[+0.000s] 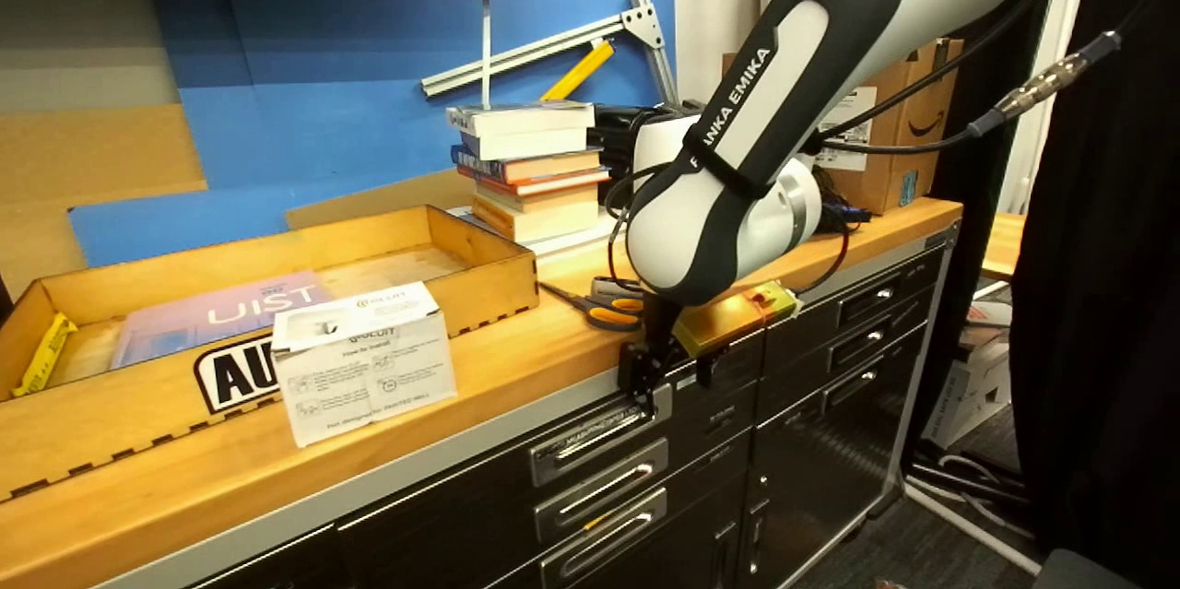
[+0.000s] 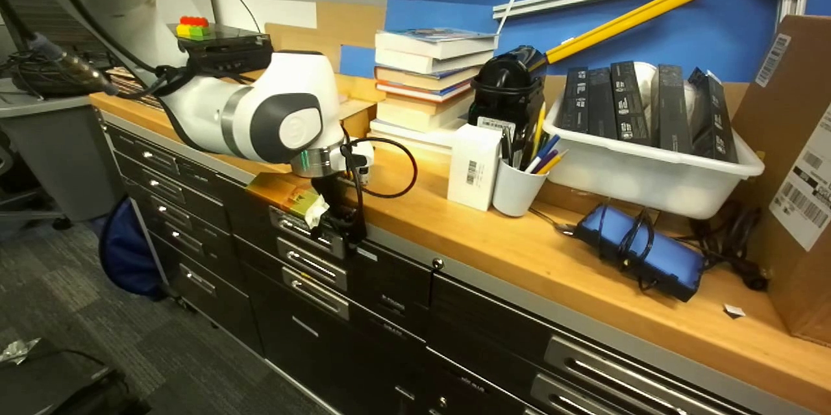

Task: Pick up the blue object from the counter and put it in the open drawer and close it

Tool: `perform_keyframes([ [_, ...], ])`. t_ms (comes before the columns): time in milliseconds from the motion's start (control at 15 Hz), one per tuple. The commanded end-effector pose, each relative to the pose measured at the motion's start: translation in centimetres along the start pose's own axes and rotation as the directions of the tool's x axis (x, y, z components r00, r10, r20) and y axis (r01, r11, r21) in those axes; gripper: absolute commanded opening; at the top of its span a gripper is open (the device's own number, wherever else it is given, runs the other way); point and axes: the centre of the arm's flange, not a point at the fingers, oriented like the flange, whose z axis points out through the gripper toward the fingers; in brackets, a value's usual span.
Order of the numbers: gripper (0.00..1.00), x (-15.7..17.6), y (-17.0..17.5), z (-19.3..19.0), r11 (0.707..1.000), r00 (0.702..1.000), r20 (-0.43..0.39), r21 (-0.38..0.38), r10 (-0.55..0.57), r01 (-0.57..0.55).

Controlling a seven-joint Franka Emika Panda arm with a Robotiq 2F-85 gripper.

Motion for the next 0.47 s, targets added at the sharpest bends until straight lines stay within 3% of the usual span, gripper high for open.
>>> perform_keyframes([
  [0,1.00,-2.2,0.5,-4.0,0.999,0.999,-0.033,0.018,-0.028,0.029],
  [200,1.00,-5.2,1.6,-8.6,0.999,0.999,-0.026,0.026,-0.035,0.036],
  [267,1.00,-2.0,0.6,-3.7,1.000,1.000,-0.013,0.010,-0.019,0.019],
  [400,1.00,-3.5,1.1,-6.1,1.000,1.000,-0.017,0.013,-0.024,0.024],
])
